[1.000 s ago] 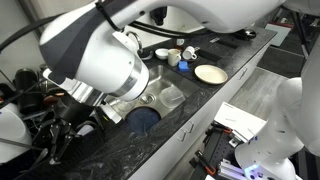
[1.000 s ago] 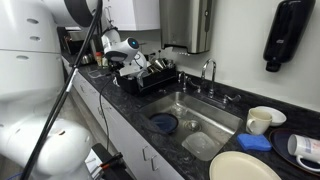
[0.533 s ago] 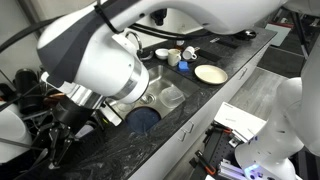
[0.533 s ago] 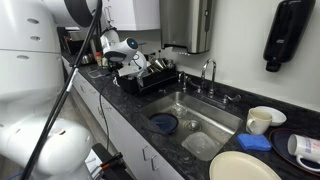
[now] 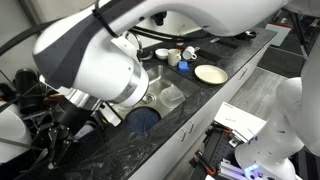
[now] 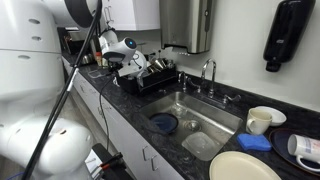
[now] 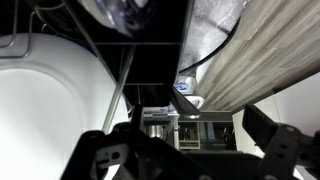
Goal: Pick up the folk from the dish dryer and put it in the sink
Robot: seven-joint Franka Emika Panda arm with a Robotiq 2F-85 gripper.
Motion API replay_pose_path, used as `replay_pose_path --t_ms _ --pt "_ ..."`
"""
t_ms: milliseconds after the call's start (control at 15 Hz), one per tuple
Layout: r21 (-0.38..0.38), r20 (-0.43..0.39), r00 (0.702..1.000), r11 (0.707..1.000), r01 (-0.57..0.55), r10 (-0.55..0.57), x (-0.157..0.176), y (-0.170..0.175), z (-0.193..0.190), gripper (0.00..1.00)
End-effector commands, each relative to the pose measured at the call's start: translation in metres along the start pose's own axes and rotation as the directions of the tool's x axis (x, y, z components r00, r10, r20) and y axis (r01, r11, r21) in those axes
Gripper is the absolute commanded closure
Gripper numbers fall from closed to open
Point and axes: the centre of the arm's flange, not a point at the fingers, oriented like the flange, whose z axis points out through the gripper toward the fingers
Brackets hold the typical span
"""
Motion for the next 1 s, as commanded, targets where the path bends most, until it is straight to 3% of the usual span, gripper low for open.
replay_pose_path --t_ms 0,133,200,333,933 --pt "-0.042 0.026 1.000 0.999 0.017 -0.016 -0.0029 0.0025 0.0104 0.00" --pt "-0.042 0.037 0.999 0.999 0.025 -0.024 -0.0040 0.0014 0.0124 0.01" --pt "-0.038 0.039 0.999 0.999 0.027 -0.026 -0.0043 0.0011 0.0134 0.25" --pt "-0.029 0.043 0.999 0.999 0.032 -0.031 -0.0053 0.0000 0.0160 0.29" --pt "-0.019 0.041 0.999 0.999 0.026 -0.025 -0.0062 -0.0009 0.0168 0.95"
